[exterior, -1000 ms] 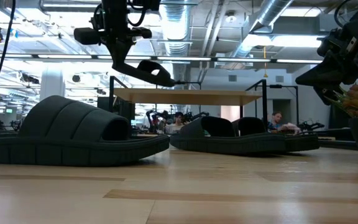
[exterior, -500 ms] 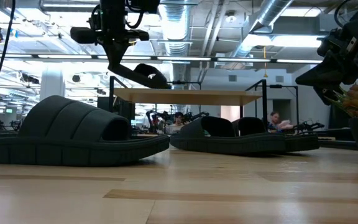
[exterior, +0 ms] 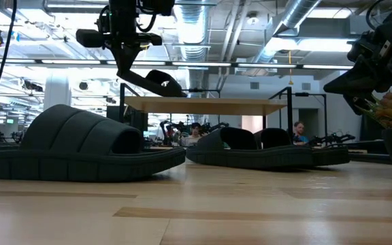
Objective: Pick and place slides into the shelf
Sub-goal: Put the black slipper on the shelf
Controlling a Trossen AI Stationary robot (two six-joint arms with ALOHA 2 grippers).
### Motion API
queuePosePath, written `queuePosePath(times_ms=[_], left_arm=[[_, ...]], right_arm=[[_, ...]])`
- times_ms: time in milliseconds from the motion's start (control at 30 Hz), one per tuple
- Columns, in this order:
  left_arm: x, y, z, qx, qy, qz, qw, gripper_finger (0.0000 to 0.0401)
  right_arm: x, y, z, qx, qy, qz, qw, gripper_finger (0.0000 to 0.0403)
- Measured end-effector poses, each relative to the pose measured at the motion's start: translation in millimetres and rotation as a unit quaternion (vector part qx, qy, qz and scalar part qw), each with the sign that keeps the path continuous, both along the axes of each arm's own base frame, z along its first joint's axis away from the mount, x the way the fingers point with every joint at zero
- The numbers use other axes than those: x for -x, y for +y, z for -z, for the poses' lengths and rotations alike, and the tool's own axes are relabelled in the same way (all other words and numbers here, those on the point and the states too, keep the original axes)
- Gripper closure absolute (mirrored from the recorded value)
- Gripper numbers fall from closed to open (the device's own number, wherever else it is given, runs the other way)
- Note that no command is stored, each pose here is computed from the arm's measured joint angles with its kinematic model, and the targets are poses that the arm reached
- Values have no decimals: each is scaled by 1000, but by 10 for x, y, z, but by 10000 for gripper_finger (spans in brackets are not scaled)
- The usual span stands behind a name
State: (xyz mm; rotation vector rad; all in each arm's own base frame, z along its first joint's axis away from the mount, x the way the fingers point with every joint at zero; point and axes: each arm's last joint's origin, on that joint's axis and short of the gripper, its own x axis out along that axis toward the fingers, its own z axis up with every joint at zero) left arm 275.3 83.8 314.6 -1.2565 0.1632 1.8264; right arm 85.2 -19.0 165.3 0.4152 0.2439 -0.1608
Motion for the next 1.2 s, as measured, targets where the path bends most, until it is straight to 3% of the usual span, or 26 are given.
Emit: queuePosePath(times_ms=[733,1200], left_arm=[[-26,15,-7,-18,-12,-1,1000,386],[-33,16,-9,-19,-17,-2,1000,275]], right_arm=[[0,0,0,0,0,0,1000,403],[0,0,0,0,0,-1,1000,403]])
